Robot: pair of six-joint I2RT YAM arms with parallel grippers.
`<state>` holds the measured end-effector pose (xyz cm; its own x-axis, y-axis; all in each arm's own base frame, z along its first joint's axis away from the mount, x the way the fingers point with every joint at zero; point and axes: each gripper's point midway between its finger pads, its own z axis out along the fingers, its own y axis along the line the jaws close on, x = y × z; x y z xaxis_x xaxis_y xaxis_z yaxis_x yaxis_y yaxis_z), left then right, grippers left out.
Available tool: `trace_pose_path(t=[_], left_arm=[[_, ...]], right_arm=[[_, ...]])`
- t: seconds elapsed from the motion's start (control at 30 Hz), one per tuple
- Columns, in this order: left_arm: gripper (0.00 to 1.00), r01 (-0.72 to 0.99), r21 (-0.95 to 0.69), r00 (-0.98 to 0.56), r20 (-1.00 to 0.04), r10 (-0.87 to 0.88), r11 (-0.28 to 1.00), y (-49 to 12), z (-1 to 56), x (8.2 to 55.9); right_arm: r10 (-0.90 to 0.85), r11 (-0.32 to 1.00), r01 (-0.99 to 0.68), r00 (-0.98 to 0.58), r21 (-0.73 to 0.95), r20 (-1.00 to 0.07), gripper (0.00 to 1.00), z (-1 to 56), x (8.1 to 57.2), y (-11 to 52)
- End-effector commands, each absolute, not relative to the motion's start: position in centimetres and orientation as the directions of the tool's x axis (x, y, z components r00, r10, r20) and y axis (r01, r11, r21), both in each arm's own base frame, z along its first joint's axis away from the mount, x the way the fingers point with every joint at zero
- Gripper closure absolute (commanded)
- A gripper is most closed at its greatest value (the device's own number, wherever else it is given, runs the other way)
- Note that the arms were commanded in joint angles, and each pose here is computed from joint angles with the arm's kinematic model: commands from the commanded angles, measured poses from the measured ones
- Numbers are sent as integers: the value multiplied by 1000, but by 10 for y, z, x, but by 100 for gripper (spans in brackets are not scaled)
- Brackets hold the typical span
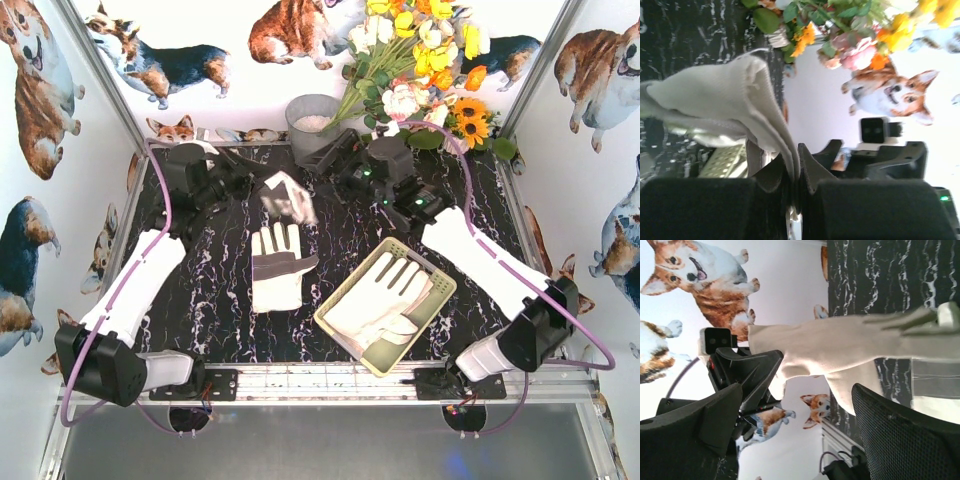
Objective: Put the gloves into the storage basket
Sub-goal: Turn over the glove.
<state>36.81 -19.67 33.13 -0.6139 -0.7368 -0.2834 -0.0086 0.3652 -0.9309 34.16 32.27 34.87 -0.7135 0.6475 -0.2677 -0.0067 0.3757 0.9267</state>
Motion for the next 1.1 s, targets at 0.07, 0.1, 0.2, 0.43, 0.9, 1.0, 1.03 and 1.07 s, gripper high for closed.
trace_pose_path(t=[0.07, 0.1, 0.2, 0.43, 0.9, 1.0, 1.03, 1.07], left_arm=[[100, 27, -990, -512, -134, -849, 140, -185, 384, 375], [100, 24, -991, -497, -125, -859, 131, -182, 385, 375], [100, 15, -994, -451, -100, -887, 105, -173, 387, 374], [100, 8, -999, -348, -40, -937, 40, -155, 394, 375], [100, 25, -1000, -314, -10, -950, 2, -148, 404, 372], [100, 21, -1000, -312, 3, -950, -10, -147, 403, 370], [100, 20, -1000, -315, 7, -949, -14, -148, 403, 370], [100, 19, -1000, -319, 12, -948, -19, -148, 403, 370]], right_arm=[[749, 183, 10, -649, 983, -133, 6, 373, 358, 337], [761, 170, 23, -638, 985, -116, 6, 372, 360, 337], [785, 133, 78, -617, 988, -57, 5, 368, 363, 339], [800, 30, 237, -588, 971, 118, 2, 357, 361, 357], [838, -108, 295, -487, 949, 247, 0, 364, 370, 372], [852, -142, 284, -452, 948, 263, 0, 372, 376, 367], [852, -155, 283, -446, 946, 273, 0, 373, 378, 367], [850, -166, 286, -444, 944, 285, 0, 374, 379, 368]])
